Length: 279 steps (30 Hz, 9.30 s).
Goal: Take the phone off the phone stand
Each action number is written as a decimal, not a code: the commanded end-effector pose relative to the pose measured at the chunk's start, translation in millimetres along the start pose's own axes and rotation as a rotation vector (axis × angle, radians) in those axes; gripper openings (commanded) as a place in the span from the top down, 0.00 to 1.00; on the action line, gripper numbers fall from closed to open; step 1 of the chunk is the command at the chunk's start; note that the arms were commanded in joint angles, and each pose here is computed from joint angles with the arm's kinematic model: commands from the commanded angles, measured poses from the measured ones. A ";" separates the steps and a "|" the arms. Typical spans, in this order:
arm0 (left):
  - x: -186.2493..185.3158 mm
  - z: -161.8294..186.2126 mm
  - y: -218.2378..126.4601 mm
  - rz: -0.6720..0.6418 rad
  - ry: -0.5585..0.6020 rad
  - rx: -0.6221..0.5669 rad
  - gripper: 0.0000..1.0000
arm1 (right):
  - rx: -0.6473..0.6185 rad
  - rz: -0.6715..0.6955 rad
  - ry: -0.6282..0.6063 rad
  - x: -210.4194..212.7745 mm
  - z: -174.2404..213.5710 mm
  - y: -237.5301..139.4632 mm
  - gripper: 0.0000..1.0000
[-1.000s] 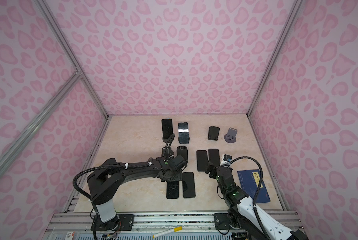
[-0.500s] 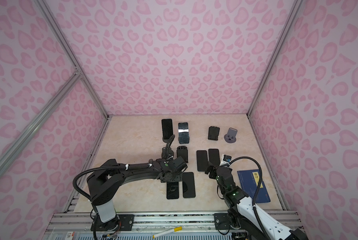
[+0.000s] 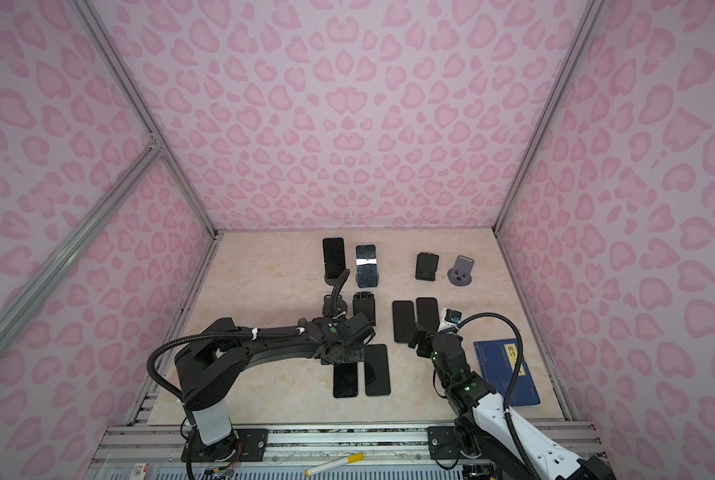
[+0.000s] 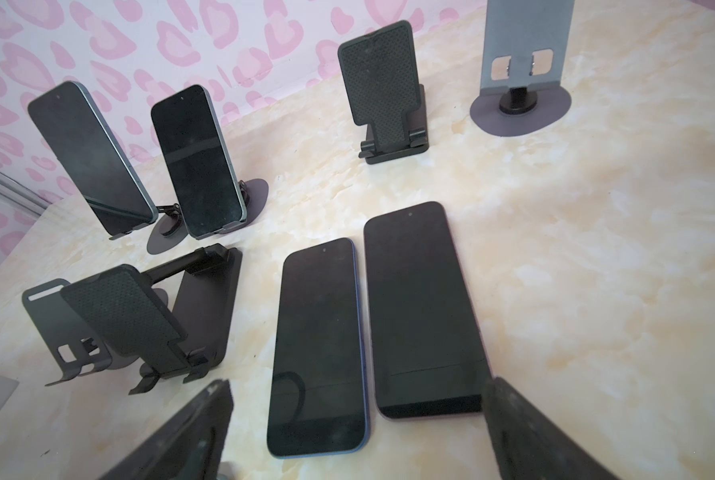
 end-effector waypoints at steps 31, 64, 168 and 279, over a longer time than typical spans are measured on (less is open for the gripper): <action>-6.7 -126.8 -126.1 0.132 0.126 -0.490 0.03 | 0.003 0.027 -0.001 -0.6 0.4 5.1 0.02; -2.2 -143.3 6.2 0.018 0.142 -0.307 0.26 | -0.001 0.022 -0.007 0.4 -2.0 5.0 0.02; -83.6 -101.8 -34.8 0.111 0.065 -0.407 0.34 | -0.003 0.033 -0.013 0.4 -4.4 5.7 0.02; 145.5 -179.1 -247.2 0.445 -0.329 -0.783 0.04 | 0.240 0.014 -0.414 184.0 -184.6 204.9 0.02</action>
Point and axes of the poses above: each gripper's point midway between its finger pads, its own y axis out along the fingers, its own x axis along the line the jaws close on, z = x × y, the point moved 7 cm from there along -y, back along the fingers, and after that the axes turned 15 degrees about -y, right-handed, at the moved point
